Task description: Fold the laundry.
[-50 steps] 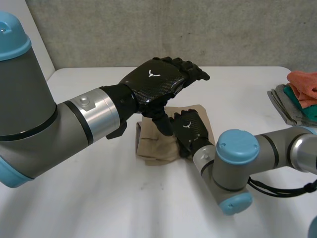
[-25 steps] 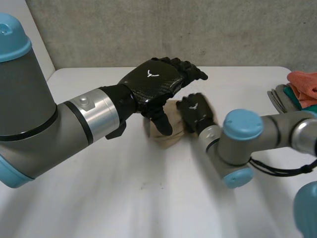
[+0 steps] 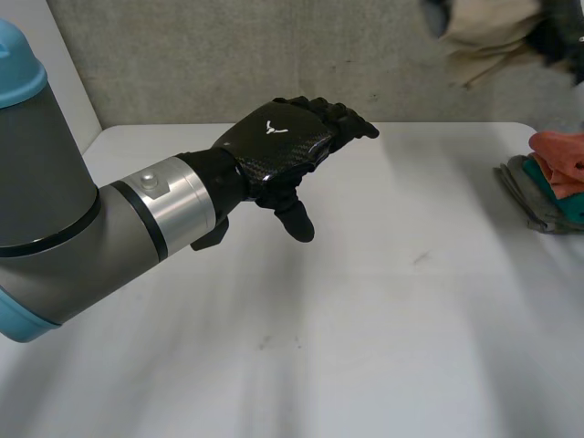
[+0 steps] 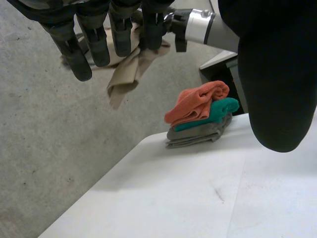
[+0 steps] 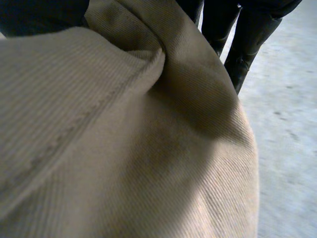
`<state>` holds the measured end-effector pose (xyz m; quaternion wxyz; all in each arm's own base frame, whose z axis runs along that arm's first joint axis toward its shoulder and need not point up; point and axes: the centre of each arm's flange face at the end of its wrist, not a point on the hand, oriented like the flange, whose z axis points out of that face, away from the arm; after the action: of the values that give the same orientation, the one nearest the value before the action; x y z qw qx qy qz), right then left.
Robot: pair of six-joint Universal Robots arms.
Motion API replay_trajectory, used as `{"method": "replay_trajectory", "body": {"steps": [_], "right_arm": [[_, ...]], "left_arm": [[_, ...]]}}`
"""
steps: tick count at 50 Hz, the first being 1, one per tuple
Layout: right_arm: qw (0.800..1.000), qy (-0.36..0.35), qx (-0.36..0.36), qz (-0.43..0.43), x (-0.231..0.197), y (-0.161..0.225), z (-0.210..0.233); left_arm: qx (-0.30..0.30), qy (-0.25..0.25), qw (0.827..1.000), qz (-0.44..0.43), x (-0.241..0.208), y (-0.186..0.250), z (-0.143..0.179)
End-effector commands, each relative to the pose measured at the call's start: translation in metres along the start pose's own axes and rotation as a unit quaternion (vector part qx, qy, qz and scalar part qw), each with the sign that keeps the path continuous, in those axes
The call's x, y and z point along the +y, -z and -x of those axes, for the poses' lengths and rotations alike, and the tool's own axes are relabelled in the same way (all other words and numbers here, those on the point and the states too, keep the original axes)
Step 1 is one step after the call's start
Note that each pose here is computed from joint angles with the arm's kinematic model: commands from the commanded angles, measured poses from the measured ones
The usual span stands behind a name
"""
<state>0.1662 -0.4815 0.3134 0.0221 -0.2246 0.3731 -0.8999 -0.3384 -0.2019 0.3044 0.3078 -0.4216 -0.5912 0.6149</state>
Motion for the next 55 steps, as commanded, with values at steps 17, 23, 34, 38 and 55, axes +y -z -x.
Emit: {"method": "replay_trajectory", "body": {"steps": [17, 23, 34, 38, 55], "right_arm": [[0.992, -0.008, 0.015, 0.124, 0.154, 0.125, -0.144], [0.987, -0.025, -0.015, 0.157, 0.172, 0.155, -0.145], [0.983, -0.031, -0.058, 0.172, 0.176, 0.169, -0.139], [0.982, -0.034, -0.077, 0.172, 0.175, 0.169, -0.137], [0.981, -0.019, -0.007, 0.193, 0.102, 0.147, -0.187]], "left_arm": [[0.002, 0.003, 1.0, 0.006, 0.01, -0.002, -0.002], [0.002, 0.004, 1.0, 0.007, 0.011, -0.002, -0.003], [0.0, 0.006, 1.0, 0.013, 0.016, -0.003, -0.002], [0.0, 0.006, 1.0, 0.013, 0.016, -0.003, -0.002], [-0.002, 0.004, 1.0, 0.01, 0.012, -0.002, -0.002]]}}
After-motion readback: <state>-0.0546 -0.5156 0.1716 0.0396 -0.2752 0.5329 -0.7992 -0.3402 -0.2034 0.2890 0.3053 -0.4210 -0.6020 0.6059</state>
